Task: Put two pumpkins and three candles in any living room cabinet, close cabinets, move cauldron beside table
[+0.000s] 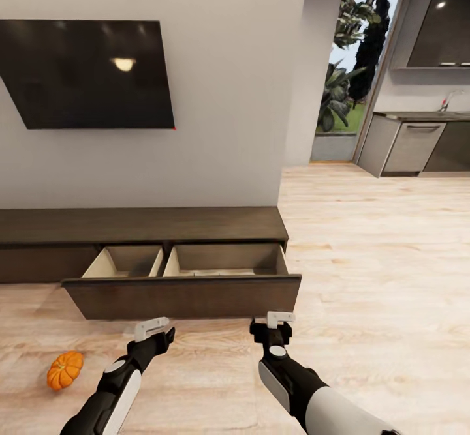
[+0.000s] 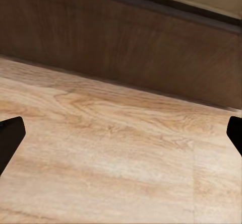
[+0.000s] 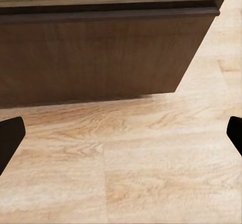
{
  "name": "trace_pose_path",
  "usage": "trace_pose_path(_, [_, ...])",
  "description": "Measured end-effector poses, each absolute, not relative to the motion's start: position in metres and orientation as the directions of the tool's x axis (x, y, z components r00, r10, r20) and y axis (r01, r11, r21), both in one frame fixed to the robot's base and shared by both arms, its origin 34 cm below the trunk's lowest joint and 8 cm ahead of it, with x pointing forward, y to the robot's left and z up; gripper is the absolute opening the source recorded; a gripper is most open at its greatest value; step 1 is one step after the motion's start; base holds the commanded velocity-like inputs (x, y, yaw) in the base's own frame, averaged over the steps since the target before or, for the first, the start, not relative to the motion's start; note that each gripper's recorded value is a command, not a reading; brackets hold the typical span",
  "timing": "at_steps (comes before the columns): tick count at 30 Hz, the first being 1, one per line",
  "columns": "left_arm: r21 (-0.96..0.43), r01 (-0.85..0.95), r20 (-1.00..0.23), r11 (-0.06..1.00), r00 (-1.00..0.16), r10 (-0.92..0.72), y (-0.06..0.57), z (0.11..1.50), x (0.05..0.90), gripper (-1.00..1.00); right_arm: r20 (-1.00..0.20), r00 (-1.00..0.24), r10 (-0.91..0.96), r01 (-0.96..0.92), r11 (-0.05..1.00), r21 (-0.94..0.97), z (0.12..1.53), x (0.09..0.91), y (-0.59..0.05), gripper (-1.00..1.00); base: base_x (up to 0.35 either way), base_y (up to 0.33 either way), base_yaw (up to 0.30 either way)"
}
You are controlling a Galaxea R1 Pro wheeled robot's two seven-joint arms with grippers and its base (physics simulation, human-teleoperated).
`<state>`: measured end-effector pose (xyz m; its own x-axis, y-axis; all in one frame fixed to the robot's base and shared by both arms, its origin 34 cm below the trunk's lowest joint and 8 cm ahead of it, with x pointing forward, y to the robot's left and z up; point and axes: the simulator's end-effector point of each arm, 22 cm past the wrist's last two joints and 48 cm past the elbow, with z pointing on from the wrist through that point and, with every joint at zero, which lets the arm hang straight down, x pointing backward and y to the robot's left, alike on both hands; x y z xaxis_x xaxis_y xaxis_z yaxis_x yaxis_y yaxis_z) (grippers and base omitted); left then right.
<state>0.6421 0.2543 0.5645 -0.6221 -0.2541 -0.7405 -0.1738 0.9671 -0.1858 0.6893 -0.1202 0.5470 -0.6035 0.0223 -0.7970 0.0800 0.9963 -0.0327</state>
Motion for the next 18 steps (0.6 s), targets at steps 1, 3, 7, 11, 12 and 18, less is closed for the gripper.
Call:
trace_pose_path(1, [-0.186,-0.174,-0.741,0.967,-0.621,-0.254,0.254,0.563,0.642,1.00,-0.797,-0.604,0.022,0.081,0.996,-0.033,0.545,0.689,-0.121,1.00,0.000,0.000,0.000])
trace_pose_path(3, [-0.188,-0.173,-0.742,0.967,-0.620,-0.255,0.254,0.559,0.642,1.00,-0.797,-0.603,0.023,0.081,0.996,-0.033,0.541,0.688,-0.121,1.00,0.000,0.000,0.000])
trace_pose_path(7, [-0.187,-0.173,-0.743,0.967,-0.619,-0.254,0.255,0.551,0.641,1.00,-0.797,-0.604,0.023,0.082,0.996,-0.033,0.532,0.686,-0.121,1.00,0.000,0.000,0.000])
trace_pose_path(11, [-0.186,-0.173,-0.744,0.967,-0.618,-0.254,0.255,0.543,0.639,1.00,-0.796,-0.605,0.022,0.073,0.997,-0.027,0.522,0.684,-0.120,1.00,0.000,0.000,0.000])
trace_pose_path(12, [-0.185,-0.174,-0.744,0.967,-0.618,-0.253,0.255,0.541,0.639,1.00,-0.800,-0.600,0.024,0.067,0.998,-0.020,0.520,0.684,-0.119,1.00,0.000,0.000,0.000])
trace_pose_path(18, [-0.189,-0.173,-0.771,0.967,-0.584,-0.255,0.256,0.536,0.643,1.00,-0.821,-0.570,0.036,0.044,0.999,0.013,0.504,0.680,-0.117,1.00,0.000,0.000,0.000])
